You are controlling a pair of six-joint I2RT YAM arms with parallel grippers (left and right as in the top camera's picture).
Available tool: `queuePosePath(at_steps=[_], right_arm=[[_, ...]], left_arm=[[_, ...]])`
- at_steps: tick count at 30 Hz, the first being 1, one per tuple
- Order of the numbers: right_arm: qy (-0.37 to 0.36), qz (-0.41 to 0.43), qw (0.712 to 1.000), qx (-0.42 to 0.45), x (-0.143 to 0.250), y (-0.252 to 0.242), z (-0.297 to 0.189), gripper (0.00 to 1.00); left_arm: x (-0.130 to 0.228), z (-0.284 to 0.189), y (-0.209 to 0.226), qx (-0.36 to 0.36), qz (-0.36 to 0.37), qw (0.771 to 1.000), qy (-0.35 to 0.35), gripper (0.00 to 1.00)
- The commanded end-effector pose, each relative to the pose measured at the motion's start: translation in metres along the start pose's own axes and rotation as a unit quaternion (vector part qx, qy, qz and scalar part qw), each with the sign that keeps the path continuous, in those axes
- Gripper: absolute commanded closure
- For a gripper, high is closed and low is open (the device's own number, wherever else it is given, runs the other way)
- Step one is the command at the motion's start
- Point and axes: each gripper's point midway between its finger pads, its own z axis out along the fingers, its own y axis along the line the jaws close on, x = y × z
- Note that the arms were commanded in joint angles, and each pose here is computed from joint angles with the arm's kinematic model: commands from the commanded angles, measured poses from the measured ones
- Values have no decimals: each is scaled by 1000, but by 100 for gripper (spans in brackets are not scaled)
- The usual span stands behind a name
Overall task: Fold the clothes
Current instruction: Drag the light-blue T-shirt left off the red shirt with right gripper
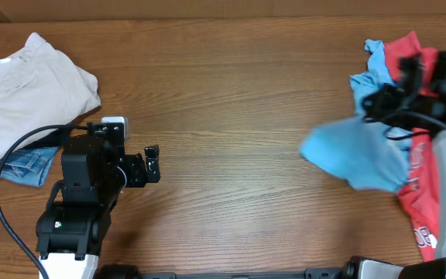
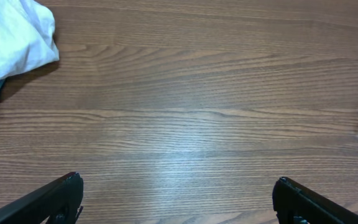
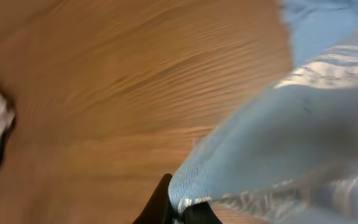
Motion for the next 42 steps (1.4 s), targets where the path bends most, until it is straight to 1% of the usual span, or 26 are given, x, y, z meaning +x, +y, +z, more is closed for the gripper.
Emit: queuePosePath(at_steps=[1, 4, 7, 8, 9, 10, 11, 12, 13, 14, 15, 19, 22, 24, 27, 29, 32, 33, 34, 35, 36, 39, 40, 41, 42], right_arm=[[24, -70, 996, -49, 7, 43, 21, 96], [27, -111, 991, -71, 8, 70, 40, 96], [14, -146, 985, -90, 3, 93, 53, 96], [7, -154, 985, -83, 0, 94, 55, 95], [-8, -156, 987, -45, -7, 83, 57, 85], [-15, -150, 988, -23, -11, 76, 57, 83], [-40, -101, 993, 53, -25, 47, 54, 81], [-52, -77, 992, 88, -30, 32, 50, 79], [-68, -47, 987, 135, -38, 7, 43, 74], [-73, -39, 985, 150, -41, -3, 39, 65], [-80, -25, 981, 173, -46, -23, 33, 49], [-66, 14, 975, 211, -47, -76, 26, 48], [-39, 50, 971, 231, -38, -112, 35, 48], [-10, 72, 968, 242, -28, -135, 51, 40], [43, 95, 961, 255, -8, -164, 81, 37], [69, 105, 952, 277, 4, -184, 94, 34], [92, 112, 942, 302, 16, -203, 104, 34], [98, 116, 941, 304, 19, -207, 107, 36], [100, 118, 940, 305, 20, -209, 107, 45], [102, 121, 939, 306, 21, -212, 107, 72], [101, 126, 938, 308, 22, -216, 105, 96], [92, 160, 929, 321, 22, -229, 91, 96], [72, 205, 912, 349, 20, -244, 73, 96], [62, 225, 904, 359, 19, -250, 64, 96], [29, 278, 884, 374, 14, -267, 32, 96]], left_arm=[[-10, -6, -6, 12, 0, 1000, -13, 0], [-10, -6, -6, 12, 0, 1000, -13, 0], [-10, -6, -6, 11, 0, 1000, -12, 0], [-9, -6, -6, 11, 0, 1000, -12, 0], [-9, -6, -6, 11, 0, 1000, -12, 0], [-9, -6, -6, 11, 0, 1000, -12, 0], [-9, -6, -6, 11, 0, 1000, -11, 0], [-9, -6, -6, 11, 0, 1000, -11, 0], [-8, -6, -6, 11, 0, 1000, -10, 0], [-8, -6, -6, 11, 0, 1000, -9, 0], [-8, -6, -6, 11, 0, 1000, -9, 0], [-8, -4, -6, 11, -1, 1000, -7, 0], [-5, -1, -6, 11, -2, 1000, 2, 0], [-3, 2, -5, 10, -3, 1000, 11, 0], [1, 10, -4, 8, -4, 1000, 26, 0], [3, 14, -3, 7, -5, 999, 34, 0], [6, 19, -2, 6, -6, 999, 43, 0], [6, 21, -2, 5, -7, 999, 47, 0], [7, 22, -2, 5, -8, 999, 49, 0], [8, 23, -1, 5, -9, 999, 51, 0], [8, 23, -1, 5, -9, 999, 53, 0], [8, 24, -1, 4, -9, 999, 53, 0], [8, 24, -1, 5, -9, 999, 52, 0], [8, 24, -1, 5, -9, 999, 52, 0], [7, 24, -1, 4, -8, 999, 52, 0]])
